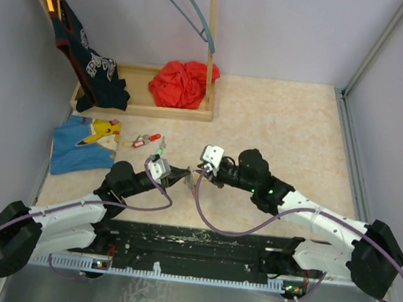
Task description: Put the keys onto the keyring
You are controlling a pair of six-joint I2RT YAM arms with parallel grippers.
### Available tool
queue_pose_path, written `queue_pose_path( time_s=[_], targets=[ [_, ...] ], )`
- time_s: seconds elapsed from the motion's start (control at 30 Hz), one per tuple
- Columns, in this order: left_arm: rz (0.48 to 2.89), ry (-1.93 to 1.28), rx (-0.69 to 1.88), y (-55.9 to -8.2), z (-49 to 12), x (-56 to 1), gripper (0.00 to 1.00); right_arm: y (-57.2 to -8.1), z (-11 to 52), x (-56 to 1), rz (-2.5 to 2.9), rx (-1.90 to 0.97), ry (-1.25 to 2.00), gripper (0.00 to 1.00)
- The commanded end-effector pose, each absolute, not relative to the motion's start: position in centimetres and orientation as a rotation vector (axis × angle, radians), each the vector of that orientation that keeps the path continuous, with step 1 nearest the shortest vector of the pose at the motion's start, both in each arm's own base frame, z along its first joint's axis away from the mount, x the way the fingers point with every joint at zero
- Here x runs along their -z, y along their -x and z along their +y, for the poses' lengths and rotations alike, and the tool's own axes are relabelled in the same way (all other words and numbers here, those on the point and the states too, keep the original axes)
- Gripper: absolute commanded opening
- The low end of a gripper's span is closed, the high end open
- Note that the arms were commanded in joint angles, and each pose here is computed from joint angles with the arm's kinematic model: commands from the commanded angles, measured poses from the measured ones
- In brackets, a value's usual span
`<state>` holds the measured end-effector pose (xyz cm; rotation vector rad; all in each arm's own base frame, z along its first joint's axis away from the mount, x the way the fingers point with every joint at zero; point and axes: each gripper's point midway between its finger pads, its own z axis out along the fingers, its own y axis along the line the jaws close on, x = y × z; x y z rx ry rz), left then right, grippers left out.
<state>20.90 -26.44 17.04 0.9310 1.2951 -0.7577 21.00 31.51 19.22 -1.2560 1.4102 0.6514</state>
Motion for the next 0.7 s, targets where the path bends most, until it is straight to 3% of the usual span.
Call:
queue_pose_path(
  time_s=[0.0, 0.4, 0.67],
  targets=[
    [1.245, -0.948, 0.789, -20.3, -26.7, -18.1, 0.0, -20.8, 32.7, -21.5, 1.251, -0.698, 1.273, 0.17],
    [1.236, -0.97, 0.799, -20.0, -26.9, -18.0, 0.0, -20.8, 33.0, -19.2, 1.278, -0.698, 1.357, 0.18],
    [1.231, -0.98, 0.804, -19.9, -27.0, -18.0, 0.0, -20.9, 33.1, -18.6, 1.29, -0.697, 1.368, 0.1]
  ],
)
